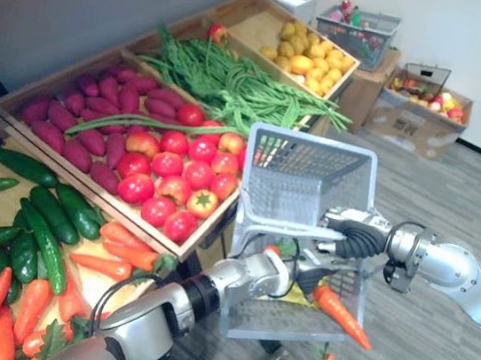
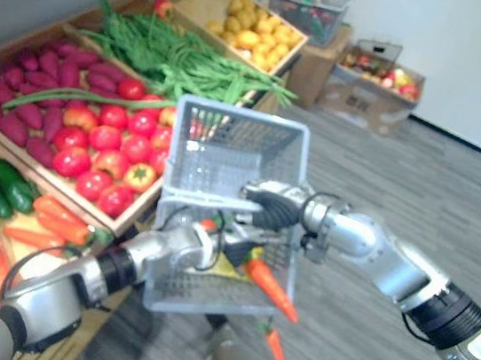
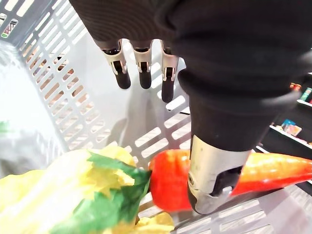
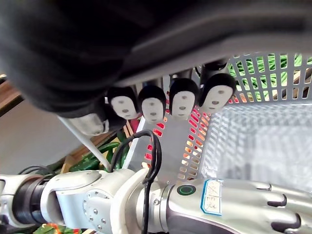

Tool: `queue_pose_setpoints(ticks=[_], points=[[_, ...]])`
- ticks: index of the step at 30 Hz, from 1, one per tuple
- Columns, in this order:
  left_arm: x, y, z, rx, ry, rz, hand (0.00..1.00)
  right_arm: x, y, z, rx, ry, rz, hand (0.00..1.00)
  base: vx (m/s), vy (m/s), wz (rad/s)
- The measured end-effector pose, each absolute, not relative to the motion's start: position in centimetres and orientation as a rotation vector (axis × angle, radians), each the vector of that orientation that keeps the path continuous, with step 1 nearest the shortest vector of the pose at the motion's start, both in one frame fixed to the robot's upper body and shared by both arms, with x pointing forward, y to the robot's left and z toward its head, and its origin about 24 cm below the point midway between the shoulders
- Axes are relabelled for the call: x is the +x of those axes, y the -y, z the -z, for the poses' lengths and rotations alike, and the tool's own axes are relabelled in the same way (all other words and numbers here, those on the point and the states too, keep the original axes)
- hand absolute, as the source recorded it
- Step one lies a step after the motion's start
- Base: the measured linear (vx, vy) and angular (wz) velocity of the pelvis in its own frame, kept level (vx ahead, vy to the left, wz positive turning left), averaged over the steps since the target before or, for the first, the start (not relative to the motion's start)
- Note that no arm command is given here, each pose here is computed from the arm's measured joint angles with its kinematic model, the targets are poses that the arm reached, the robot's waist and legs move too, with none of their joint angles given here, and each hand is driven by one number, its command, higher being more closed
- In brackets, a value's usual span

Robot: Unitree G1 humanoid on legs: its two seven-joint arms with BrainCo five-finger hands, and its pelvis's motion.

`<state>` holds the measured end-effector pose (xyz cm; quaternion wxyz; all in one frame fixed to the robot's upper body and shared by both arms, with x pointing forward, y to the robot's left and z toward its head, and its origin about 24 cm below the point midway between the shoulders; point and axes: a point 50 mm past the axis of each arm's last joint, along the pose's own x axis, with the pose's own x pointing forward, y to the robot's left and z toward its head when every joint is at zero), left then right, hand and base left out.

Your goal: Pick vegetable in the basket

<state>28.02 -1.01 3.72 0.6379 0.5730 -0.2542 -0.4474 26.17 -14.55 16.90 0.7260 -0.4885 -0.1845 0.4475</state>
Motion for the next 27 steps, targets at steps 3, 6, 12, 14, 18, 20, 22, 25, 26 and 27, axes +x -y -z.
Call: queue_pose_setpoints(ticks=[3,6,12,14,18,20,22,25,26,27], points=[[28.1,1.0,-3.7,1.326,0.585,1.017,0.00,25.9,15.1,-16.5,-1.044,0.381,-0.972,1.00,0.00,0.008,0.12],[28.3,0.8,-3.8,1.349,0.578,0.998,0.00,25.7,15.8,-15.9,-1.021,0.344,-0.956,1.00,-0.01,0.021,0.10],[28.7,1.0,-5.8,1.309,0.633,0.926,0.00,25.1,16.9,-15.7,-0.979,0.316,-0.908,1.00,-0.01,0.012,0.22],[28.6,1.1,-6.8,1.296,0.677,0.908,0.00,25.1,17.1,-16.0,-0.973,0.321,-0.890,1.00,-0.02,0.005,0.25],[27.6,0.4,-9.9,1.275,0.828,0.865,0.00,24.9,18.0,-16.1,-0.906,0.335,-0.823,1.00,-0.03,0.004,0.34],[26.9,-0.3,-10.3,1.266,0.851,0.865,0.00,24.6,18.1,-15.8,-0.882,0.335,-0.811,1.00,-0.03,0.006,0.34],[25.8,-0.8,-10.3,1.256,0.854,0.882,0.00,24.1,18.0,-15.3,-0.848,0.340,-0.816,1.00,-0.03,0.002,0.38],[24.4,-2.0,-10.3,1.219,0.847,0.916,0.00,23.5,17.9,-14.5,-0.795,0.348,-0.813,1.00,-0.04,-0.010,0.43],[23.5,-2.2,-11.2,1.186,0.880,0.931,0.00,23.3,18.1,-14.4,-0.778,0.357,-0.795,1.00,-0.06,-0.027,0.54],[22.9,-2.3,-11.7,1.164,0.903,0.947,0.00,23.2,18.1,-14.5,-0.765,0.375,-0.786,1.00,-0.05,-0.031,0.63]])
